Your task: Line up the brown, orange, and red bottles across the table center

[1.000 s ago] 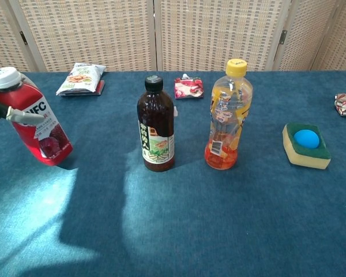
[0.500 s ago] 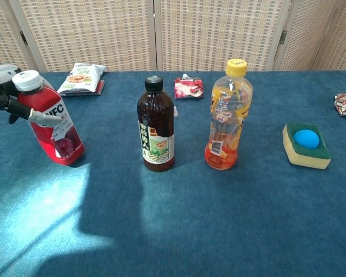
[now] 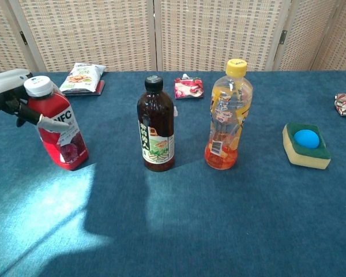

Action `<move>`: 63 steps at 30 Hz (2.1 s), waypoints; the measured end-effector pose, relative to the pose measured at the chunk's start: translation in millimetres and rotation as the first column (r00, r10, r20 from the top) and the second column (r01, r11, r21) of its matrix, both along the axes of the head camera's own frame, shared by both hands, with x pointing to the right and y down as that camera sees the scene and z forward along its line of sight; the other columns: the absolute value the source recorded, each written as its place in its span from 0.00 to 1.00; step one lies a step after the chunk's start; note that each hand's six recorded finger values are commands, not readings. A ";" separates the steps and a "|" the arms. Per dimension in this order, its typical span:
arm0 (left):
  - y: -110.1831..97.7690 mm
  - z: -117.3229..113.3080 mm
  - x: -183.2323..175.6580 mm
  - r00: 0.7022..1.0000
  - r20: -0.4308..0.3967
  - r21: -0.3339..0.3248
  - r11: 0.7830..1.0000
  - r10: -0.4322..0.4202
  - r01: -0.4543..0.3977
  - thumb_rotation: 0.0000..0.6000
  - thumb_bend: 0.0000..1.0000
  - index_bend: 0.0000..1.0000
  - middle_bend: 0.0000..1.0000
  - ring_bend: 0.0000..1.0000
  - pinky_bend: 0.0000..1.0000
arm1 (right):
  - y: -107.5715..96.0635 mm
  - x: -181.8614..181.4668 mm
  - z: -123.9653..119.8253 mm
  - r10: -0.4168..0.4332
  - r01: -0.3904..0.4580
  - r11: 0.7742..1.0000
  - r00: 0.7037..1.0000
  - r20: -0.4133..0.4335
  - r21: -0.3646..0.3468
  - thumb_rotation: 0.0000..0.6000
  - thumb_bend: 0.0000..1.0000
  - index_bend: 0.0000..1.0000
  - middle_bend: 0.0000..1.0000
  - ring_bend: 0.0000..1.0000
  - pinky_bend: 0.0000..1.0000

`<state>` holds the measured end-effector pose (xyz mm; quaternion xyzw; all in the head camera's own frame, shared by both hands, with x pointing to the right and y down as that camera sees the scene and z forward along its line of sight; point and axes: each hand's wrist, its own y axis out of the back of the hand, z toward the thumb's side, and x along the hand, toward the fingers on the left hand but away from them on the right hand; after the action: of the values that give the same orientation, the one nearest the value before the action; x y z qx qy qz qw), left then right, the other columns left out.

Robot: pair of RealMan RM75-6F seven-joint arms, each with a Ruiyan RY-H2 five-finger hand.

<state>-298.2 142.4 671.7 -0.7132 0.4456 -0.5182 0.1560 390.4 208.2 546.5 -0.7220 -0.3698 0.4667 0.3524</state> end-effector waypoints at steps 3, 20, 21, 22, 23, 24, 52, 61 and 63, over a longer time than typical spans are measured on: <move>0.7 1.2 0.0 1.000 0.005 -0.002 1.000 0.002 -0.002 1.00 0.03 0.45 0.31 0.46 0.72 | -0.1 0.3 0.0 0.000 0.000 1.000 1.000 -0.001 -0.001 1.00 0.00 0.11 0.25 0.19 0.40; 0.2 5.6 5.4 1.000 0.016 0.007 1.000 0.019 -0.019 1.00 0.03 0.44 0.31 0.46 0.72 | 0.2 0.6 0.6 -0.001 0.001 1.000 1.000 -0.002 -0.005 1.00 0.00 0.11 0.25 0.19 0.40; 0.5 5.9 5.6 1.000 0.019 0.007 1.000 0.022 -0.022 1.00 0.03 0.43 0.31 0.46 0.72 | 0.3 0.6 0.5 -0.001 0.001 1.000 1.000 -0.002 -0.006 1.00 0.00 0.11 0.25 0.19 0.40; 0.8 6.2 5.6 1.000 0.021 0.006 1.000 0.024 -0.024 1.00 0.03 0.41 0.31 0.46 0.72 | 0.3 0.6 0.4 -0.001 0.001 1.000 1.000 -0.002 -0.006 1.00 0.00 0.11 0.25 0.19 0.40; 1.1 6.6 5.4 0.999 0.023 0.002 1.000 0.024 -0.025 1.00 0.03 0.39 0.30 0.45 0.72 | 0.3 0.7 0.4 -0.001 0.001 1.000 1.000 -0.003 -0.006 1.00 0.00 0.11 0.25 0.19 0.40; 1.4 6.9 5.1 0.999 0.025 -0.001 1.000 0.026 -0.026 1.00 0.03 0.35 0.29 0.45 0.72 | 0.2 0.7 0.3 -0.001 0.001 1.000 1.000 -0.002 -0.005 1.00 0.00 0.11 0.25 0.19 0.40; 29.8 -46.5 -45.0 0.969 0.177 -0.004 0.985 0.170 -0.172 1.00 0.03 0.00 0.00 0.16 0.53 | -5.9 18.4 6.8 0.044 -0.047 0.999 0.992 -0.119 -0.020 1.00 0.00 0.14 0.26 0.19 0.40; 66.5 -74.4 -83.3 0.940 0.268 0.108 0.963 0.212 -0.248 1.00 0.03 0.13 0.01 0.16 0.51 | -11.0 29.1 2.7 0.081 -0.079 0.997 0.979 -0.185 0.018 1.00 0.00 0.17 0.29 0.19 0.40; 73.0 -82.2 -91.1 0.940 0.277 0.150 0.957 0.200 -0.248 1.00 0.03 0.16 0.03 0.17 0.51 | -11.2 31.5 3.5 0.088 -0.086 0.996 0.976 -0.198 0.017 1.00 0.00 0.17 0.29 0.19 0.40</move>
<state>-389.3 215.5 589.5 -0.6683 0.3827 -0.5424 0.3357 421.9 197.0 550.0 -0.6534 -0.3661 0.5498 0.3700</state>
